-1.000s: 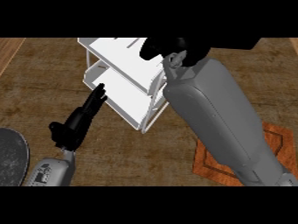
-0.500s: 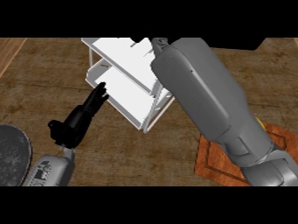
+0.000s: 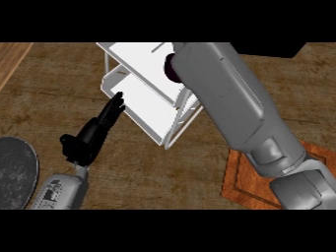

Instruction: Pick the eggplant from the cutting board and place it in the tiered basket

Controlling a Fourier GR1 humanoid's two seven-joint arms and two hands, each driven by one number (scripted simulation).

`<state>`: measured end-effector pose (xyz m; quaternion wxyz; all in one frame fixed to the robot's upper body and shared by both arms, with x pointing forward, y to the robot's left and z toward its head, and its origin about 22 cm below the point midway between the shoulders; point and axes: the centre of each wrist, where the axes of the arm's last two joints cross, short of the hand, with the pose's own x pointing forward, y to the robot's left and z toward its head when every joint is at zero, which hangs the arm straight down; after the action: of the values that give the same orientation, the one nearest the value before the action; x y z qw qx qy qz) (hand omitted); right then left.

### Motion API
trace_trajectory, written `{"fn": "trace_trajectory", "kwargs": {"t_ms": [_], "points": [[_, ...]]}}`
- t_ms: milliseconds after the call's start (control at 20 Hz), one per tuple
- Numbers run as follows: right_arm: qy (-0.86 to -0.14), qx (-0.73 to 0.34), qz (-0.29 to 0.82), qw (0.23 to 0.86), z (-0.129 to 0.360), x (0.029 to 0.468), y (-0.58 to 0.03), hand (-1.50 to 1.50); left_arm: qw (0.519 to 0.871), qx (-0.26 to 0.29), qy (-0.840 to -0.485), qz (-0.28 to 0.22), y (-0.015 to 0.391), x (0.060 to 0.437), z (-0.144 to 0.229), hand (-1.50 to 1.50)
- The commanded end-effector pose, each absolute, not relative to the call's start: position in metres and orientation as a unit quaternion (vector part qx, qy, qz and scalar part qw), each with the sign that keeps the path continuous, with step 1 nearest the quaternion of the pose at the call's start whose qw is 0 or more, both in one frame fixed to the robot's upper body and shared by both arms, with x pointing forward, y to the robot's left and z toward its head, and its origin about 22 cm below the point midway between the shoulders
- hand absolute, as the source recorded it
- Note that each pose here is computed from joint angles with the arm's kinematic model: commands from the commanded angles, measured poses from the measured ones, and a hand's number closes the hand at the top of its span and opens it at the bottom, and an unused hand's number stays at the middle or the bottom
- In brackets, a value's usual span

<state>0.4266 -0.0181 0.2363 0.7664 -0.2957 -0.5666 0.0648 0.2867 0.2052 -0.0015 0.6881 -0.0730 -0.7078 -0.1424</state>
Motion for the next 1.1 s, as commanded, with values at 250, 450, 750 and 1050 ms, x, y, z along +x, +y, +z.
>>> {"fn": "trace_trajectory", "kwargs": {"t_ms": [250, 450, 750, 1050], "points": [[-0.565, -0.232, -0.077, 0.788, 0.252, 0.426, 0.0, -1.5, 0.706, -0.064, -0.692, -0.139, 0.211, 0.276, -0.018, 0.0], [-0.588, -0.298, -0.112, 0.743, 0.241, 0.429, 0.005, -1.5, 0.709, -0.045, -0.692, -0.126, 0.237, 0.269, -0.017, 0.0], [-0.61, -0.384, -0.194, 0.666, 0.247, 0.445, -0.022, -1.5, 0.721, -0.022, -0.686, -0.099, 0.246, 0.258, -0.03, 0.0], [-0.648, -0.364, -0.242, 0.623, 0.251, 0.442, -0.042, -1.5, 0.737, -0.014, -0.672, -0.07, 0.258, 0.254, -0.03, 0.0]]}}
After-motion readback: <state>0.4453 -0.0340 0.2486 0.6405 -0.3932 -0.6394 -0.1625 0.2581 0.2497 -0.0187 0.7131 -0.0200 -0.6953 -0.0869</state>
